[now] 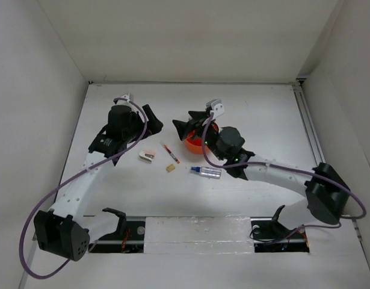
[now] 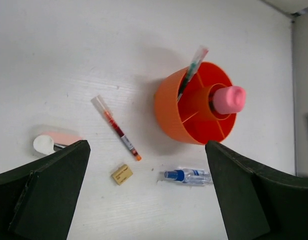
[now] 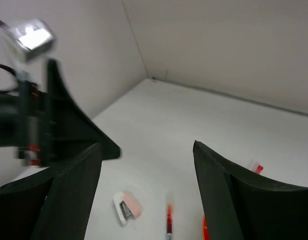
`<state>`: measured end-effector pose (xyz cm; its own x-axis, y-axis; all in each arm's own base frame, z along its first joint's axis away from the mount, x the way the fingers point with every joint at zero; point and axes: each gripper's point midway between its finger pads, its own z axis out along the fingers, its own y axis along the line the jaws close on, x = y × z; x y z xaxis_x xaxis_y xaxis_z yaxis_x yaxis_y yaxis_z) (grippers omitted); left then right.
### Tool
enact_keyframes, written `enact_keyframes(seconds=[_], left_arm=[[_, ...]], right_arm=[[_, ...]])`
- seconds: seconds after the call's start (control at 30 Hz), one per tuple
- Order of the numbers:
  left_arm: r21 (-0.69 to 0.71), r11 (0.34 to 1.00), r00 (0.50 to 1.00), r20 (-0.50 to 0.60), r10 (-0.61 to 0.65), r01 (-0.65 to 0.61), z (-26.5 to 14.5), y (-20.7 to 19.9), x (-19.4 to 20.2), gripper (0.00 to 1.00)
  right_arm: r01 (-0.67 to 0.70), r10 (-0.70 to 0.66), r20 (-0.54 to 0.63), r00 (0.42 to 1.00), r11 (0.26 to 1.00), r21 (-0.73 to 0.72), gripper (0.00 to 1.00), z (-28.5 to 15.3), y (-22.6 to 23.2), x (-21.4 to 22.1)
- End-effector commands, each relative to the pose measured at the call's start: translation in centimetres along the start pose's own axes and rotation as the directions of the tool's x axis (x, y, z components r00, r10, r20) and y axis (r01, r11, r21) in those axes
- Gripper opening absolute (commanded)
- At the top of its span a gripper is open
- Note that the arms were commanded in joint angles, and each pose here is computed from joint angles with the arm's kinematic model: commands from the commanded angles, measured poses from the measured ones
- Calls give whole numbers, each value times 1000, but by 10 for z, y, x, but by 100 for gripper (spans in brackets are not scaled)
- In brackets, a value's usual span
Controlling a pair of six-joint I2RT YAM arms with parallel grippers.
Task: Sort the stationery into containers
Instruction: Place the pen in the storage box, then pick up the pen from the center of the board.
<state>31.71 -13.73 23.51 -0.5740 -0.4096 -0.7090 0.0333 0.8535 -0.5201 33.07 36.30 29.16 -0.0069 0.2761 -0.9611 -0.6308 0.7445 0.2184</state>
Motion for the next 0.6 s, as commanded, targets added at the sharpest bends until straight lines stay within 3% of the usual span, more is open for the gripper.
enact_keyframes(seconds=[0.0, 0.07, 0.2, 0.3, 0.47, 0.57], left_arm=[[-40, 998, 999, 19, -45, 46, 4, -4, -18, 100], [-102, 993, 996, -61, -63, 57, 23, 6, -5, 100], [-209, 976, 987, -137, -88, 58, 52, 19, 7, 100], [-262, 964, 979, -183, -94, 44, 70, 21, 20, 100], [-366, 921, 967, -157, -203, 134, 83, 33, 35, 100], [-427, 896, 975, -114, -191, 126, 83, 29, 46, 100]], right_arm=[[-19, 20, 50, 999, 1000, -23, 79, -19, 11, -40], [-22, 22, 63, 998, 1000, -1, 80, -26, 10, -68], [45, -35, -119, 992, 996, 80, 80, -41, -4, -64], [49, -33, -149, 988, 994, 103, 80, -56, -5, -78], [26, 1, -205, 979, 991, 129, 79, -90, -13, -83], [21, 4, -193, 981, 992, 127, 79, -104, -15, -94]])
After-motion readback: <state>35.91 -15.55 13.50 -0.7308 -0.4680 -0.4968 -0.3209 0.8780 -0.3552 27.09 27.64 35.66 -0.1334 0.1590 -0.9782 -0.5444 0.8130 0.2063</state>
